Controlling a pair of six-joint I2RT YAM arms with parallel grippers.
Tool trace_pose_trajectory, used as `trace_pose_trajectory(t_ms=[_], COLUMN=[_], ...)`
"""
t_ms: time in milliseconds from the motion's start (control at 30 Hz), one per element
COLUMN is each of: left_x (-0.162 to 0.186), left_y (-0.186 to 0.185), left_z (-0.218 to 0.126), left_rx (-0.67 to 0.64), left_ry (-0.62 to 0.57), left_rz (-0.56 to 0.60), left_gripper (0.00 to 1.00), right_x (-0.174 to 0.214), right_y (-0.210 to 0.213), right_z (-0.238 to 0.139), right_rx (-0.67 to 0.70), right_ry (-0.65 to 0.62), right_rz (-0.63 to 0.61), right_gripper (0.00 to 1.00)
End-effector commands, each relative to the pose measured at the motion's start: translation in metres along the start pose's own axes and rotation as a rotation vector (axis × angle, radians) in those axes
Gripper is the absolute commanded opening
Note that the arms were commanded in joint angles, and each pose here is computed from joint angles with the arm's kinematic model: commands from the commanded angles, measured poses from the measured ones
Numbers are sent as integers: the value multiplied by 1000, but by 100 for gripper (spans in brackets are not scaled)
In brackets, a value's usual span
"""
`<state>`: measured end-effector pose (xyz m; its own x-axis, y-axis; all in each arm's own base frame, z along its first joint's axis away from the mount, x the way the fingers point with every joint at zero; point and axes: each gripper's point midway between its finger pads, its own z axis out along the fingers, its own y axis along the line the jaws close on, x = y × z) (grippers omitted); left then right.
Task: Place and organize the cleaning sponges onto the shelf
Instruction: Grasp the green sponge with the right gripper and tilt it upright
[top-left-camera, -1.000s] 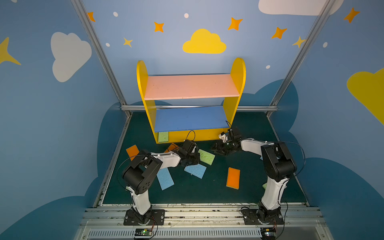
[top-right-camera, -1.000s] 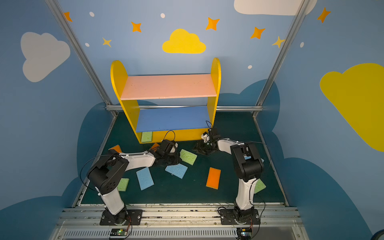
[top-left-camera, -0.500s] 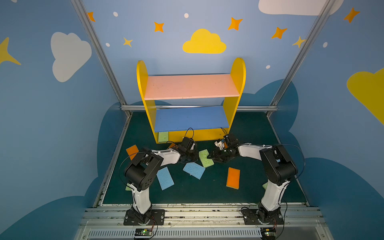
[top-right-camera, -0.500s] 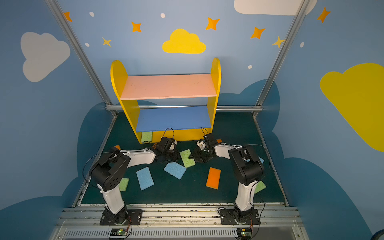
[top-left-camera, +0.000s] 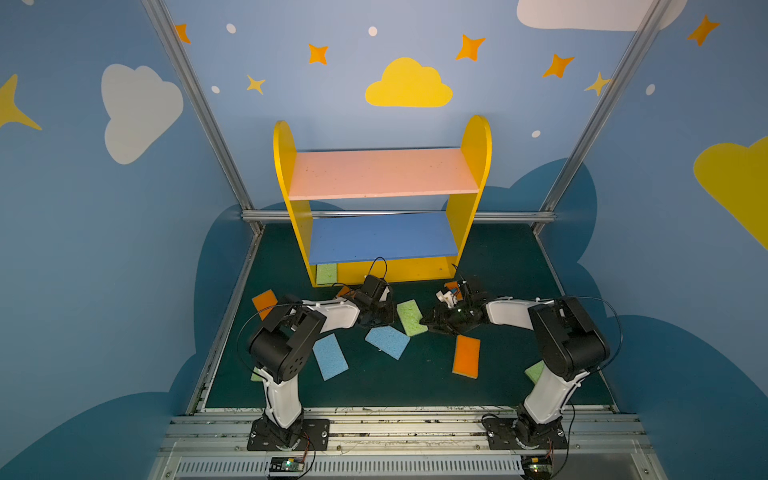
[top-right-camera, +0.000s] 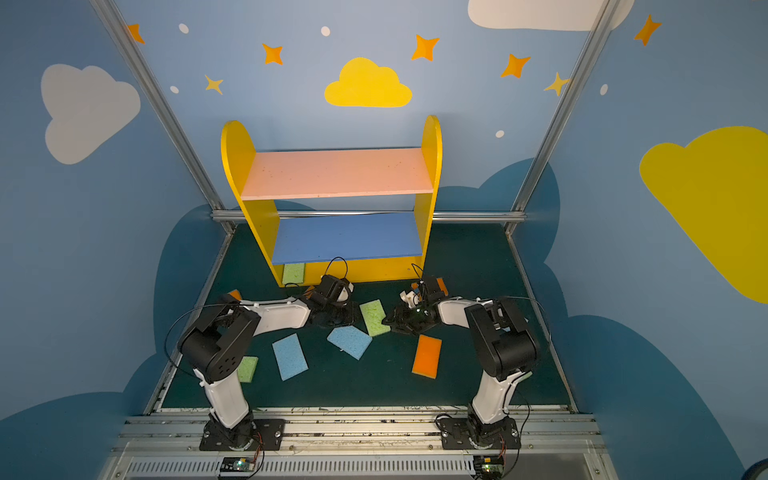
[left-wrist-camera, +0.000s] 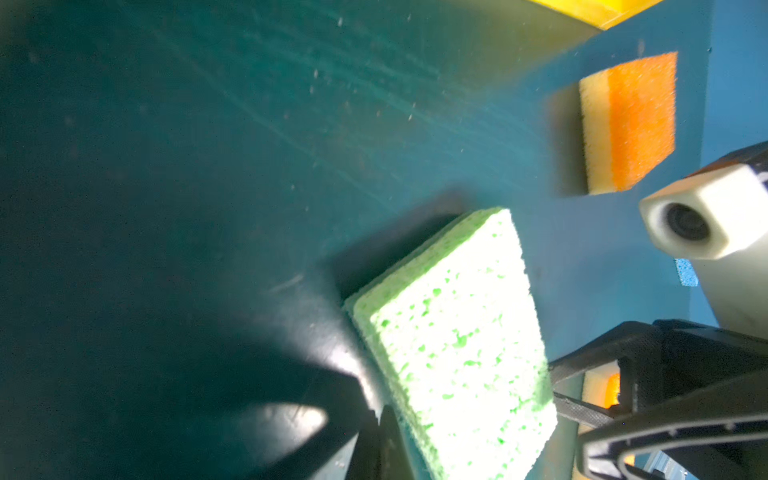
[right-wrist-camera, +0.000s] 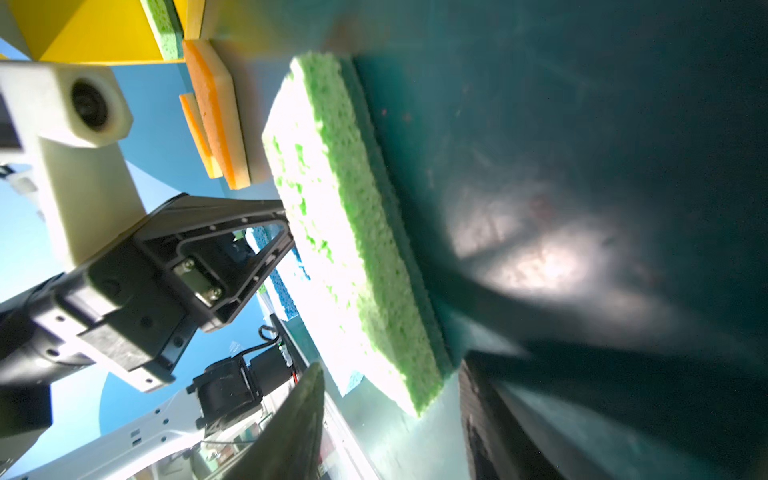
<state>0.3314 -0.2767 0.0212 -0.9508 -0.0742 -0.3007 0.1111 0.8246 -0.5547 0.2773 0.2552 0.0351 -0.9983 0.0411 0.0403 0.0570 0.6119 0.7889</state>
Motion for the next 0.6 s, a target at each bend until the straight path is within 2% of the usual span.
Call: trace_pose_trajectory(t_ms=[0, 100, 400, 567], left_x=[2, 0, 3, 4], left_y=[-4, -6, -9, -10], left_z=[-8, -10, -15, -23], left_rx=[11, 13, 1, -21], left_ry=[12, 10, -6, -23], left_rz=[2, 1, 3, 16], left_gripper=[3, 3, 3, 8], right_x=[7, 5, -3, -4], right_y=[1, -2, -4, -5], right_z=[1, 1, 0, 1], right_rx=[-22, -19, -21, -25], right_ry=[21, 18, -9, -23], right_rz=[8, 20, 47, 49], right_gripper=[50, 43, 13, 0])
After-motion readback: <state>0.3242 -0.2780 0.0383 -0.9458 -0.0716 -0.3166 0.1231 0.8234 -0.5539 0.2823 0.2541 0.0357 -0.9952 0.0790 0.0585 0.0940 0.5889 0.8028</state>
